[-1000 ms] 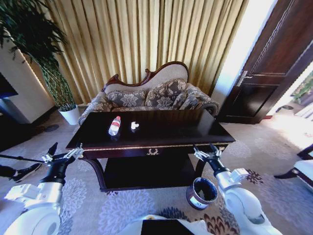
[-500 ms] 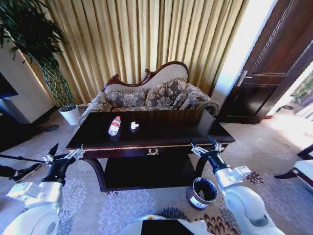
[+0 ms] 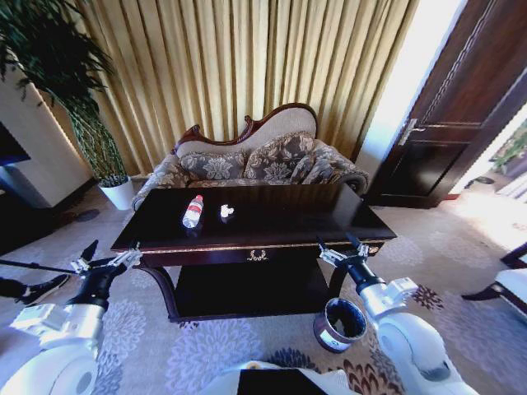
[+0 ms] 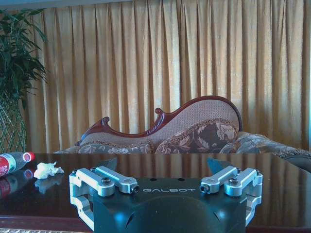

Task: Move to the front of the table and place the trash on the table into the trash bin.

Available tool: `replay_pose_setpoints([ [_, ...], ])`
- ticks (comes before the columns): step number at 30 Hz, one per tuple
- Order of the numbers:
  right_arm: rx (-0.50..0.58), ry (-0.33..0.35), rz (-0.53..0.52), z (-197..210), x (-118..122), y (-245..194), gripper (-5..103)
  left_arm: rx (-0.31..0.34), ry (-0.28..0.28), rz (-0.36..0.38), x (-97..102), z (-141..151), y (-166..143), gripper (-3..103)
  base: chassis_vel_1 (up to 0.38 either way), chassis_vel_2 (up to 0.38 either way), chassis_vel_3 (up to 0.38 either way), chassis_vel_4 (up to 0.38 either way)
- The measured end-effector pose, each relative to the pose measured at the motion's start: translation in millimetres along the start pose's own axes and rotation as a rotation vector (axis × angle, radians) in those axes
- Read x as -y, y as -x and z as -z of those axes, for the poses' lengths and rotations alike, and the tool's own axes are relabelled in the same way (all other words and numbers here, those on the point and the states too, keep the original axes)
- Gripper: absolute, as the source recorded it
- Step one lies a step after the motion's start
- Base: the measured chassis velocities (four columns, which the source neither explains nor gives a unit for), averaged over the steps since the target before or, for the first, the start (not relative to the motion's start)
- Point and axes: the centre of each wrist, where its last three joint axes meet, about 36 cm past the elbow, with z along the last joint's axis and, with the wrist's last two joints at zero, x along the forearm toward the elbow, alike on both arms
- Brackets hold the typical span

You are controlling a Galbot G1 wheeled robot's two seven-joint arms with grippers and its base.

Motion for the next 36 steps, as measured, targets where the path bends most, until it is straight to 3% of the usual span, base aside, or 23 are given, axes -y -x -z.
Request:
replay_pose_setpoints([
  [30,0.003,-0.001,0.024,1.7,-4.6,-1.0,100,0.003,-0.001,0.015,-1.0,-1.0,-1.9,100,-0.062,0.064,0.064,-0.065],
  [36,-0.017,0.019,0.085,2.6,-9.5,2.3,100,0.011,-0.003,0.024,-1.2,-1.9,-3.2,100,-0.009,0.008,0.012,-0.008],
])
